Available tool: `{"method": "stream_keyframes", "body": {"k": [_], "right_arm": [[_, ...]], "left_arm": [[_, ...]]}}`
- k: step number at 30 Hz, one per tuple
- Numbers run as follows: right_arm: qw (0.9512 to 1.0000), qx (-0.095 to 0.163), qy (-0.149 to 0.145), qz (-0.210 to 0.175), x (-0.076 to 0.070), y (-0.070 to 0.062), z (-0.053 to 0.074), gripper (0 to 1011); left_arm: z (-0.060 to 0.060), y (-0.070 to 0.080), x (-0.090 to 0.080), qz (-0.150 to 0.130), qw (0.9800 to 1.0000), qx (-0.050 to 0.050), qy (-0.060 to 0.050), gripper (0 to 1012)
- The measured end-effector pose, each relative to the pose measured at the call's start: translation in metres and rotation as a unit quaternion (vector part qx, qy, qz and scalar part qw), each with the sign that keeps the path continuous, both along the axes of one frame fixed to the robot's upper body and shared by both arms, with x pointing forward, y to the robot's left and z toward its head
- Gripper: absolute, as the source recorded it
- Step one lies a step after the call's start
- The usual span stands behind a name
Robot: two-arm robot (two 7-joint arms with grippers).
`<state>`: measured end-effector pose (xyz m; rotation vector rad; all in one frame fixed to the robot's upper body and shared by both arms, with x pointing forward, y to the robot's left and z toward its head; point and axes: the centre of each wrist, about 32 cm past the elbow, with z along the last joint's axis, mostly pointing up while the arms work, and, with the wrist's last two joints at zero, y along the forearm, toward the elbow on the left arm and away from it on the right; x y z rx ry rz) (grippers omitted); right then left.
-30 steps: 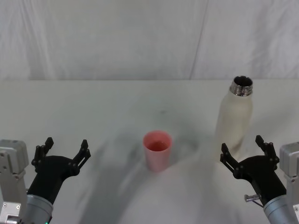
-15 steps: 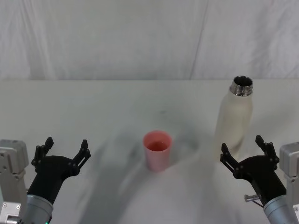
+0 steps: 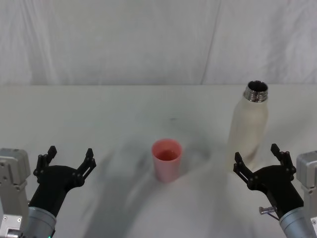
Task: Grasp the thermos with one hand and pour water into the cup lid.
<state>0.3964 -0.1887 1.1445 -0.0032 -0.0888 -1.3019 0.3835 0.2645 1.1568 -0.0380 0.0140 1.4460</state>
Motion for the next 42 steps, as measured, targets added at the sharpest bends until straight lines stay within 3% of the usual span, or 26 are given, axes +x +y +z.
{"method": "stream_keyframes", "body": {"k": [12,42], "right_arm": [[1.0000,0.000,0.000,0.000,0.0000,0.0000,0.0000,1000],[0.9984,0.048,0.014,0.026,0.0033,-0.0067,-0.0038,1000]], "left_arm": [[0.0000,0.0000,0.0000,0.000,1.0000,0.000,0.000,1001],[0.0000,0.0000,0.0000,0.000,1.0000,0.000,0.000,1001]]}}
